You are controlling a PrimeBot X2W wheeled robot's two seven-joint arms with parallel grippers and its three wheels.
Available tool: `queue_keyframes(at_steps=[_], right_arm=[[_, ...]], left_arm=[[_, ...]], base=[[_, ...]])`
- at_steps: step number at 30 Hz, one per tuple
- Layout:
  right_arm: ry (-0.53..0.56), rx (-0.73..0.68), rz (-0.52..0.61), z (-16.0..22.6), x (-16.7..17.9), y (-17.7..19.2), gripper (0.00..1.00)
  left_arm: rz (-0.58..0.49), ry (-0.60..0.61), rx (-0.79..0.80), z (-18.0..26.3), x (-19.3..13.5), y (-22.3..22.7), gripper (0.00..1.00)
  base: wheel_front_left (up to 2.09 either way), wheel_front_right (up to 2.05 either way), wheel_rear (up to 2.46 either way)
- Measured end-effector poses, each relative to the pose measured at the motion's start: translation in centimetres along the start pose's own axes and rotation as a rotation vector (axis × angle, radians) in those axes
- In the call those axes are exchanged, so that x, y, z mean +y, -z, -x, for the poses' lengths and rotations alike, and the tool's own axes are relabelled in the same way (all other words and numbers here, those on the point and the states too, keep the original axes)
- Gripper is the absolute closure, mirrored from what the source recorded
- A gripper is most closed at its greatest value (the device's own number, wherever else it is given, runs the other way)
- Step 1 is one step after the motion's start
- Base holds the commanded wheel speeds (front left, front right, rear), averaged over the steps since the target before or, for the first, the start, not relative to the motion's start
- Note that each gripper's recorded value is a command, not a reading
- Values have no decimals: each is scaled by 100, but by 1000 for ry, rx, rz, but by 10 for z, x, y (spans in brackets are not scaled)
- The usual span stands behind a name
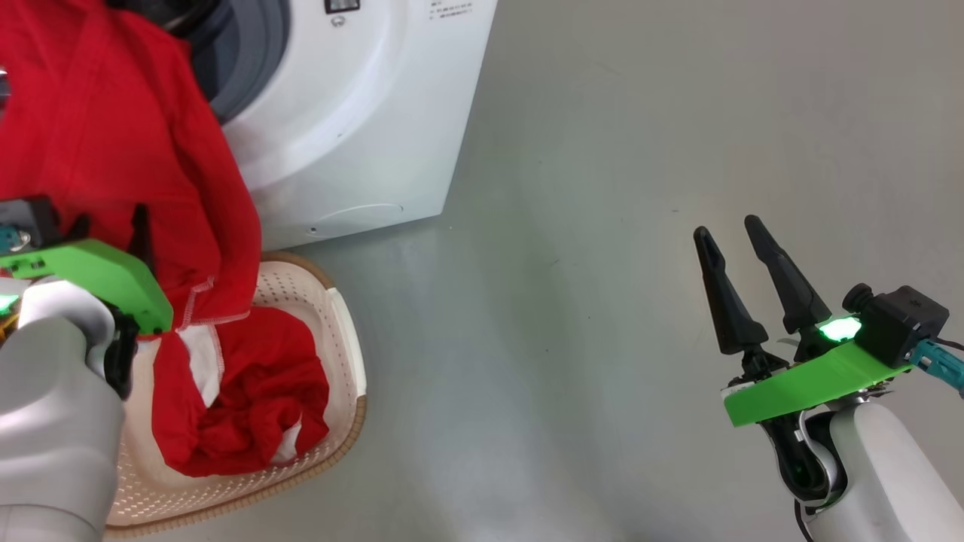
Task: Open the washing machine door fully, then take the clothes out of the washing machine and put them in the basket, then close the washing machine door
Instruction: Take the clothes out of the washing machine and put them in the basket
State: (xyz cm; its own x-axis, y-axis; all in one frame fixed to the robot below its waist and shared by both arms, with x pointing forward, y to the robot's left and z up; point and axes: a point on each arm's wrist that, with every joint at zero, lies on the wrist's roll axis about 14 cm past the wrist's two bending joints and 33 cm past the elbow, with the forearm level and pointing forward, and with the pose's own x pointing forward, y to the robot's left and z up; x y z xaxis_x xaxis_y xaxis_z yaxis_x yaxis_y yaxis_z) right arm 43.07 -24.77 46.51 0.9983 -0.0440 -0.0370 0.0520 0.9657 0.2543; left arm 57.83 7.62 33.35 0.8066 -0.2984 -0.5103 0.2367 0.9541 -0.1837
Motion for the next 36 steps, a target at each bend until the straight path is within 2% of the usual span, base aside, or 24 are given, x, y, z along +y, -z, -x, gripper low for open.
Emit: queue_keyframes(at_steps=[8,28,29,30,31,32,36], right_arm=[[12,-2,5,-3,-4,0,0],[47,8,18,-2,-15,2,0],[47,7,18,-3,-15,2,0],[46,7,16,-3,-15,2,0],[44,7,15,-3,-14,3,0],[42,7,13,-4,-13,3,0],[35,5,7,-6,-10,3,0]], left_arm=[[-41,27,4,-13,-12,-5,0],[-10,-1,-2,-34,-6,-10,0],[-8,-2,-3,-34,-6,-10,11],[-8,-3,-3,-33,-5,-10,60],[-7,-4,-4,-33,-5,-10,78],[-7,-6,-10,-32,-4,-11,100],[-3,5,-22,-29,-8,-13,100]], base=[[0,0,0],[0,0,0],[0,0,0],[0,0,0],[0,0,0],[0,0,0],[0,0,0]])
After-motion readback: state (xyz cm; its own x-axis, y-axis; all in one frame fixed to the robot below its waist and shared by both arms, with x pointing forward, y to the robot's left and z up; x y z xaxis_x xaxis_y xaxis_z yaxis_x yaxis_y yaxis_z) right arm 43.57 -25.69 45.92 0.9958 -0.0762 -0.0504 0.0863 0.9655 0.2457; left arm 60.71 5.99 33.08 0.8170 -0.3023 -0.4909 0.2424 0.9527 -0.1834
